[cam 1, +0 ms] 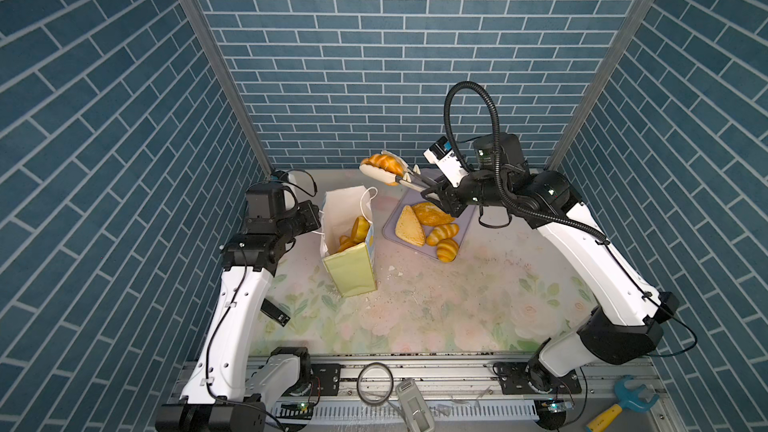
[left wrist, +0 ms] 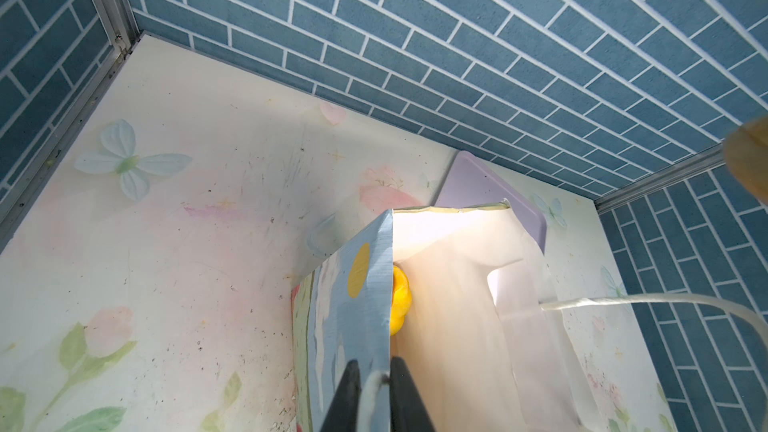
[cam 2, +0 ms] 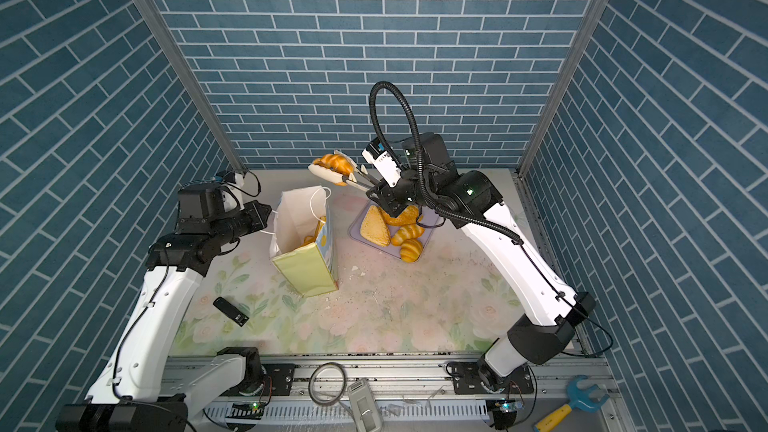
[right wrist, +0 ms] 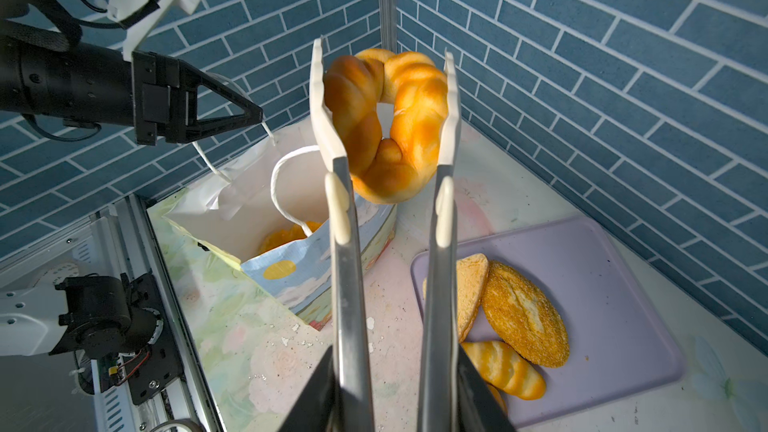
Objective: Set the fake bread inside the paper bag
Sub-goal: 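Lift the ring donut with the tongs and carry it over the bag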
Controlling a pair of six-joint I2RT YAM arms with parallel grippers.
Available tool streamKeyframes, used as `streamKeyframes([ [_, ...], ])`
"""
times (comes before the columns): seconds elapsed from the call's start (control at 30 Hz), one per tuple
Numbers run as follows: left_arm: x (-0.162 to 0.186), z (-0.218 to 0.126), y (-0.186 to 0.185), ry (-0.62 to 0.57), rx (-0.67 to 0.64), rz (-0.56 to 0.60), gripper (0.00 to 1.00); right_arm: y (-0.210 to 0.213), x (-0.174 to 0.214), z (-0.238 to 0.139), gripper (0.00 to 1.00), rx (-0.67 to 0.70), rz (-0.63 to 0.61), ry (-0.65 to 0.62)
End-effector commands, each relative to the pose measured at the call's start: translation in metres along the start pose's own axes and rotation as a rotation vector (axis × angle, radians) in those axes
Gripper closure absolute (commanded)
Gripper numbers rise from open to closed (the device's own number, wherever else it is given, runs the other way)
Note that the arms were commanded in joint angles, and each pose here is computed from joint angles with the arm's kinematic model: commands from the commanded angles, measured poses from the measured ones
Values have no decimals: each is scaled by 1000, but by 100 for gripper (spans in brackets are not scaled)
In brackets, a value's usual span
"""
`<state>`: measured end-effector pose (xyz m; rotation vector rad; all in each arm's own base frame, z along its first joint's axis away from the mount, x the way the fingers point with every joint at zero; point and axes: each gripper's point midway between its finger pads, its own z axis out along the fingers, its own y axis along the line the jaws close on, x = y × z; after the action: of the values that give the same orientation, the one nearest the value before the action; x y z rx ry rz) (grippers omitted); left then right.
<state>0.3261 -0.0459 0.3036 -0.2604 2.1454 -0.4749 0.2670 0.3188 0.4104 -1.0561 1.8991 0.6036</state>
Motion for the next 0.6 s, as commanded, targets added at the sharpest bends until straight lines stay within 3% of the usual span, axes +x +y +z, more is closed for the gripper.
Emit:
streamKeyframes([
  [0.0, 1, 0, -4, -11, 24, -4, 88, 17, -34, -31, 60, -22, -95, -127],
  [0.57, 3, -1, -5, -13, 35, -22, 96, 68, -21, 2, 60, -135, -282, -6],
])
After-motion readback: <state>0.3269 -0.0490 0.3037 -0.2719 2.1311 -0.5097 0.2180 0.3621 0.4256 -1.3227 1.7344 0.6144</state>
